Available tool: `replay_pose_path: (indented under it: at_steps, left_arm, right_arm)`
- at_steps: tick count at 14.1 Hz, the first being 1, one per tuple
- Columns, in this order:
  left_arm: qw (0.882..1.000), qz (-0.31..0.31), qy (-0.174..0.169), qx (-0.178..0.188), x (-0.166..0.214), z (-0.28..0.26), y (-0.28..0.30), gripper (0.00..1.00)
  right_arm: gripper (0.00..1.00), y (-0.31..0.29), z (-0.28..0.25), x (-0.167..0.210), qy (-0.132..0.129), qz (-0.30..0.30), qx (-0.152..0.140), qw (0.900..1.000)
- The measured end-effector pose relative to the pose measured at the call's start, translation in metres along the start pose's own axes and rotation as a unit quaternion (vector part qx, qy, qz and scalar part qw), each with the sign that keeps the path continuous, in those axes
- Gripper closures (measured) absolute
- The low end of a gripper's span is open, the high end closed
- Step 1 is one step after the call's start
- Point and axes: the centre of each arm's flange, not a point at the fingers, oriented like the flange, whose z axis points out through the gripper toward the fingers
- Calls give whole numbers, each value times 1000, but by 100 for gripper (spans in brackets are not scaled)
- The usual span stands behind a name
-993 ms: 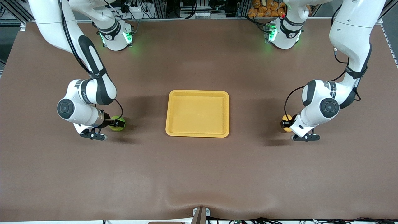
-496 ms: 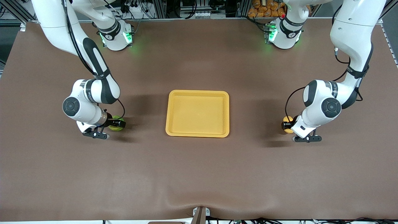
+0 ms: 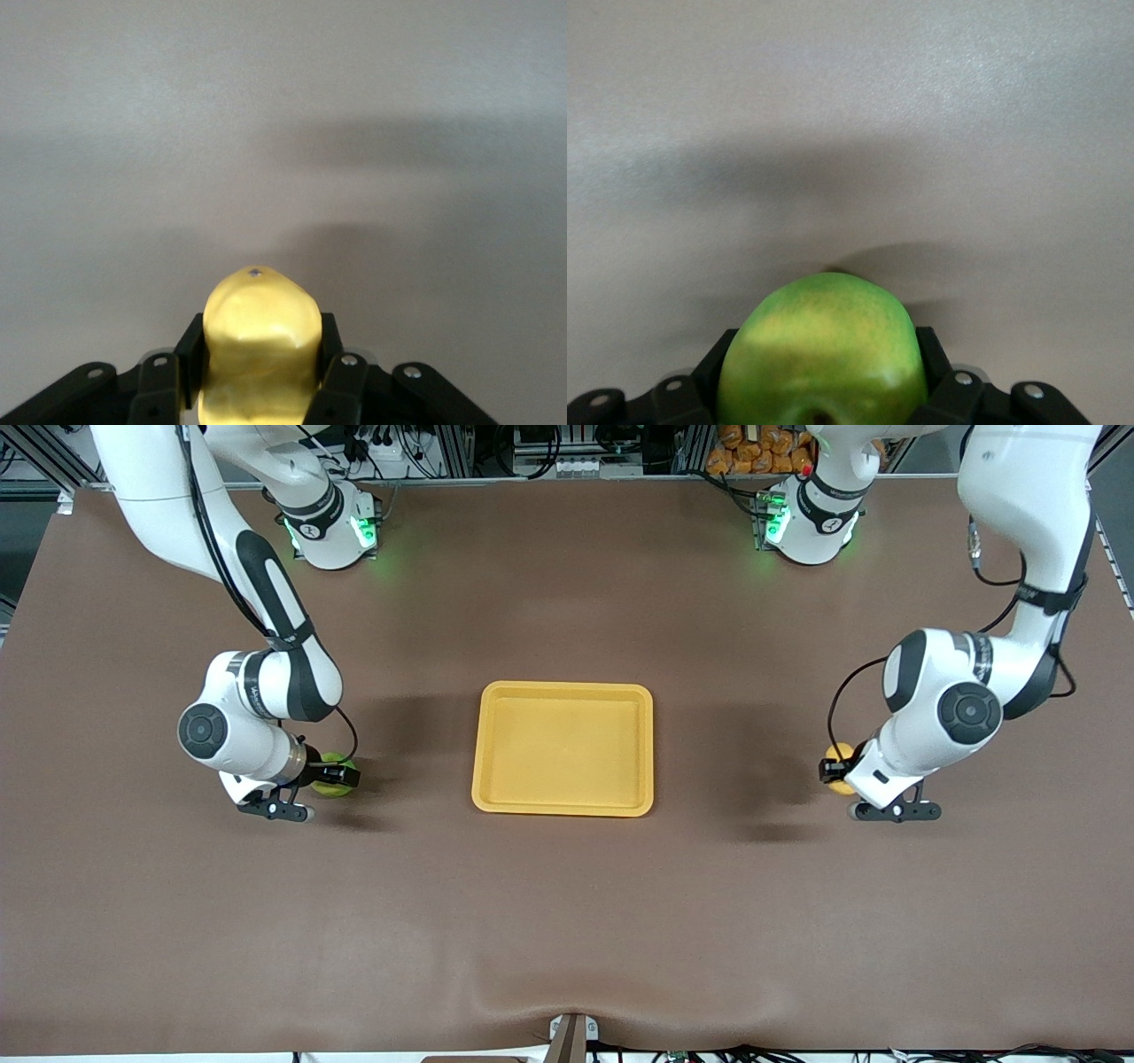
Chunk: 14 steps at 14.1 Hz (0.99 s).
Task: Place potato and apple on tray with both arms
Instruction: 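Lift the potato with the left gripper while the right gripper lifts the apple, then carry the potato and apple over the yellow tray with both grippers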
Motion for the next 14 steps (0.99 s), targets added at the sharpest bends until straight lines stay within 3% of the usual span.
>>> replay_pose_path:
  at_steps: [2,8,14]
  left_arm:
    - [1000,11,4,2,-3,-22,14,48]
    - [999,30,12,6,-3,-86,113,48]
    - [999,27,22,-4,-24,-89,239,48]
  right_arm:
    - [17,-4,-22,5,-17,-2,4,1000]
    - [17,-2,-86,5,-29,-2,21,999]
    - [17,-13,-126,-4,-52,-16,30,998]
